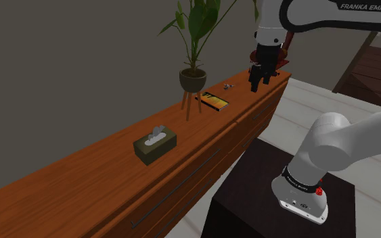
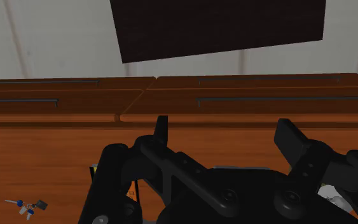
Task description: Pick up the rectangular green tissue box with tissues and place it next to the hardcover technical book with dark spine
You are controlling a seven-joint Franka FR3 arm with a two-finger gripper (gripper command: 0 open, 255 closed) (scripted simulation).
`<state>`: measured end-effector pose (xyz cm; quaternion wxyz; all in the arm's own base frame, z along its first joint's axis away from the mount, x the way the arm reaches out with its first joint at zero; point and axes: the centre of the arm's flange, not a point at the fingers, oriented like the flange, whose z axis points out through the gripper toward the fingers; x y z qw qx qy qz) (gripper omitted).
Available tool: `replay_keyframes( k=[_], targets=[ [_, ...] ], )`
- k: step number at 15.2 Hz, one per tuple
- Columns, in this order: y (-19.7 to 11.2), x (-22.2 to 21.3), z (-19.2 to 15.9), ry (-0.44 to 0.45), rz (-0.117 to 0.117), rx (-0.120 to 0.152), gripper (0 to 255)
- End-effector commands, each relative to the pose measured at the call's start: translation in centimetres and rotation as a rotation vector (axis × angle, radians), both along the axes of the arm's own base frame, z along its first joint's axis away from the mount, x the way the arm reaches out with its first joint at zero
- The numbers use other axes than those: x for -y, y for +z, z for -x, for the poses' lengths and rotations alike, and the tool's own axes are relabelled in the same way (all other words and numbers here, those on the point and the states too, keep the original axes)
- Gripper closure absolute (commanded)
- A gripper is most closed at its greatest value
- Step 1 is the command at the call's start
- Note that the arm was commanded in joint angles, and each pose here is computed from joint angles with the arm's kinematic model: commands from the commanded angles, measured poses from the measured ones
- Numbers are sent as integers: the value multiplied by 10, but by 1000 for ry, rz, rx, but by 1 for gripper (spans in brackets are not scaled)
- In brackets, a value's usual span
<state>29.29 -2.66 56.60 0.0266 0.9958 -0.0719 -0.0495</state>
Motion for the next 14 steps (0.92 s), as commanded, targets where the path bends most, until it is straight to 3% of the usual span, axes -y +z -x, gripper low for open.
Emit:
replay_keyframes(
  k=[1, 14],
  targets=[
    [0, 0, 0, 0, 0, 0, 0],
    [-95, -105, -49, -180, -109, 148, 0]
  ],
)
